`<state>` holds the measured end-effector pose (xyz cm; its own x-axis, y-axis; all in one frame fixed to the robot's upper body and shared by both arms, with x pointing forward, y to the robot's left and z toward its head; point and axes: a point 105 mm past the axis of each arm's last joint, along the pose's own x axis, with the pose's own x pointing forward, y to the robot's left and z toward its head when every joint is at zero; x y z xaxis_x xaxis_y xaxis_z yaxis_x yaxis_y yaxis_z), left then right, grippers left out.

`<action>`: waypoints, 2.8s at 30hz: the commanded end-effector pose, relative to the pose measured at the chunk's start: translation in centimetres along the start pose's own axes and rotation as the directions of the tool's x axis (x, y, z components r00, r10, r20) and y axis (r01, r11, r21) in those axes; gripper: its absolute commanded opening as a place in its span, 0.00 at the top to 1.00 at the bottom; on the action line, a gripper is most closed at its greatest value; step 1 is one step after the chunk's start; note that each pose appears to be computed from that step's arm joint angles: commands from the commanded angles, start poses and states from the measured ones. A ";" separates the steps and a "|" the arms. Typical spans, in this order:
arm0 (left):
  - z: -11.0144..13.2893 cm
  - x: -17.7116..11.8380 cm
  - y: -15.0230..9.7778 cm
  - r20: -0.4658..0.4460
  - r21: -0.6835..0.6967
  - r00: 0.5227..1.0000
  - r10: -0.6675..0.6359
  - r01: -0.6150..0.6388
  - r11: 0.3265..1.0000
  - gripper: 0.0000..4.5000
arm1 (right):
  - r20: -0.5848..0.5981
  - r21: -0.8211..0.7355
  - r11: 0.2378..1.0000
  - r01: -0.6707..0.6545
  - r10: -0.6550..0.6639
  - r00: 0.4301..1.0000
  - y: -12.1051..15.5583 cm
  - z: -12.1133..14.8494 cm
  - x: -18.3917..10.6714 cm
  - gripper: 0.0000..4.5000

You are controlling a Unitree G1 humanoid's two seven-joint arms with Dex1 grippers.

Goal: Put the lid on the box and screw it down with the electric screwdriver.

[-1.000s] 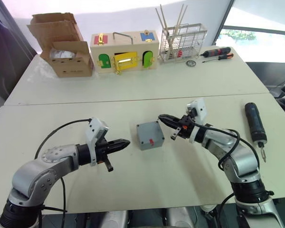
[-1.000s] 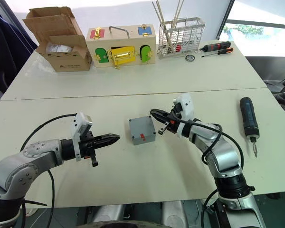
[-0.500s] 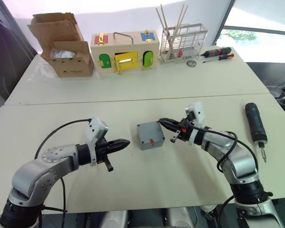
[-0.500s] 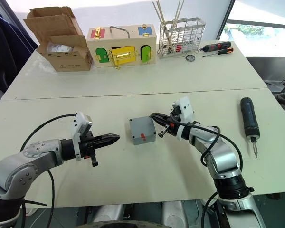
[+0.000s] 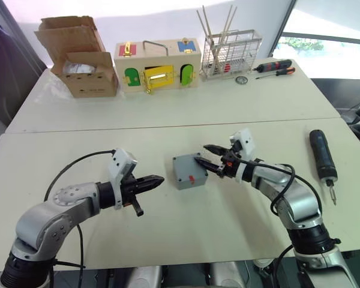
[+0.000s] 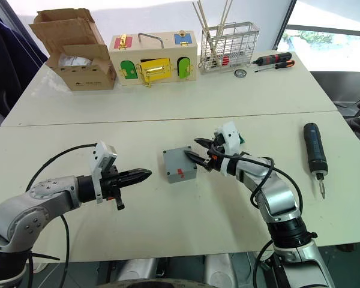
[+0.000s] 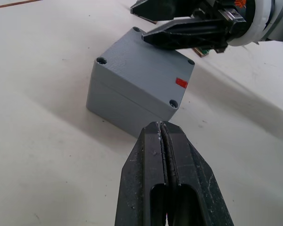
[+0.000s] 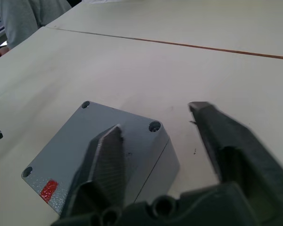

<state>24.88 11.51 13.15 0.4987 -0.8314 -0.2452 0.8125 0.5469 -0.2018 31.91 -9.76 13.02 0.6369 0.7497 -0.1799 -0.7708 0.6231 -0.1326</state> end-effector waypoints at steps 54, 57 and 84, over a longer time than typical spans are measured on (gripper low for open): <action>5.6 1.8 -4.2 0.058 0.291 0.959 -0.276 0.248 0.924 1.00 | -0.290 -0.047 0.887 0.459 -0.452 0.844 -13.4 8.5 -18.7 0.01; 5.8 2.4 -5.7 0.060 0.316 0.944 -0.326 0.291 0.903 1.00 | -0.465 0.005 0.847 0.531 -0.468 0.751 -15.6 6.4 -21.8 0.01; 2.6 1.8 -8.0 0.047 0.206 0.987 -0.155 0.143 0.968 1.00 | -0.866 0.219 0.703 0.677 -0.180 0.467 -18.3 -5.6 -22.6 0.01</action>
<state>20.49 5.21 16.22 0.3711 -0.9113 -0.1784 0.9204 0.3864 -0.0594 31.09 -39.31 13.95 0.3989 0.0644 -0.9147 -0.1106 0.9936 0.0217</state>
